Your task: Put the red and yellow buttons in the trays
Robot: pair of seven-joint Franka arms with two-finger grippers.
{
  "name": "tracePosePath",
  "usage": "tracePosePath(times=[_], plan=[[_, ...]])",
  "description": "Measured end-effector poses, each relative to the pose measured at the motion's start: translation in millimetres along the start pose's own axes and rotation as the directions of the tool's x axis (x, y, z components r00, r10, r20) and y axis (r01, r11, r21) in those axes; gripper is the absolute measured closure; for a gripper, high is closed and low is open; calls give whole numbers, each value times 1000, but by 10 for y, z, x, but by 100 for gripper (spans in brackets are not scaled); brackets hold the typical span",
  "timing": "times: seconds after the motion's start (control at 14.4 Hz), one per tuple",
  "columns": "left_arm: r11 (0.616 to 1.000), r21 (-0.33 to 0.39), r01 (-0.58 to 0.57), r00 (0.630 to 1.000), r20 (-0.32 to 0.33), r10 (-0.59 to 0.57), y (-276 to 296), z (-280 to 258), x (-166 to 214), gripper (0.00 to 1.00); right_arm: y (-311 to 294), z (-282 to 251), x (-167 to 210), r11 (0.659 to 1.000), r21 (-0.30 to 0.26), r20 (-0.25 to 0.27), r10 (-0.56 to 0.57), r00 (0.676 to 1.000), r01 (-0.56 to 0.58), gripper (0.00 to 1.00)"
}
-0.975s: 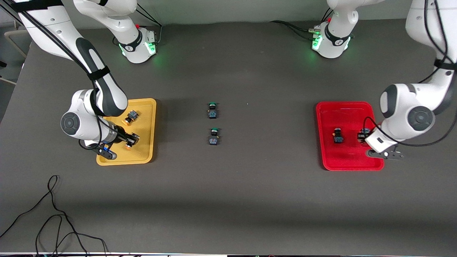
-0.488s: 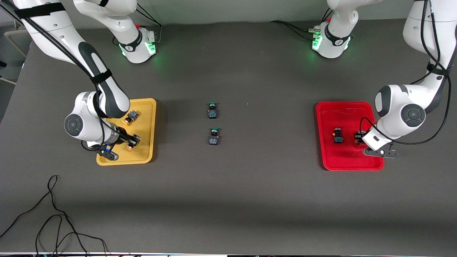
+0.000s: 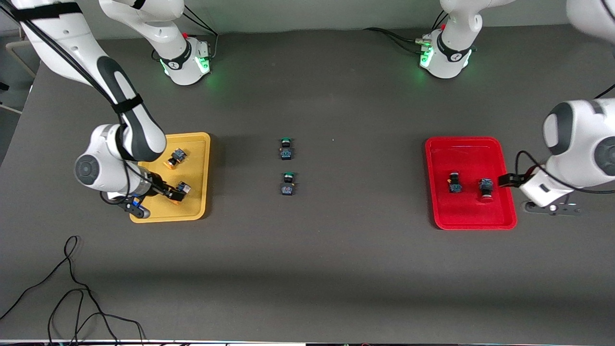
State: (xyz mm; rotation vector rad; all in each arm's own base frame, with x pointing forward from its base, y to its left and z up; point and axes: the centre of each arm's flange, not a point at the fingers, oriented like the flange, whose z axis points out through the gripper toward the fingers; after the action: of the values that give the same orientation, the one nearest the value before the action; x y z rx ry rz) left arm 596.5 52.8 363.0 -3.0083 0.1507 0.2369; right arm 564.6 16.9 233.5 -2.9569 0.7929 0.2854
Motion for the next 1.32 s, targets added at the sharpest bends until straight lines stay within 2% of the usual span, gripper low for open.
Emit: tracePosePath(times=[0.07,0.21,0.35,0.63,0.91,1.04,1.32], plan=[[1000,1,2,1000,12,-2,4,-193,-13,0,-11,-262,19,1000,0,5,0,1000,0,0],[1000,-14,5,1000,28,-4,39,-557,-63,0,-18,-885,20,1000,17,-20,-10,1000,10,0],[999,-53,10,1000,25,-9,88,-946,-181,0,-3,-1489,-95,999,41,-65,-31,997,33,0],[995,-99,5,1000,-12,-6,211,-1636,-576,0,183,-2506,-539,980,62,-166,-177,970,189,0],[994,-104,-44,998,-49,39,537,-1930,-722,0,377,-3147,-984,948,-2,-254,-308,917,318,0],[993,-100,-67,996,-57,61,703,-1978,-710,0,430,-3267,-1102,924,-24,-266,-374,888,382,0],[994,-101,-46,997,-71,38,854,-2070,-592,0,457,-3226,-1152,903,-54,-223,-427,876,426,0]])
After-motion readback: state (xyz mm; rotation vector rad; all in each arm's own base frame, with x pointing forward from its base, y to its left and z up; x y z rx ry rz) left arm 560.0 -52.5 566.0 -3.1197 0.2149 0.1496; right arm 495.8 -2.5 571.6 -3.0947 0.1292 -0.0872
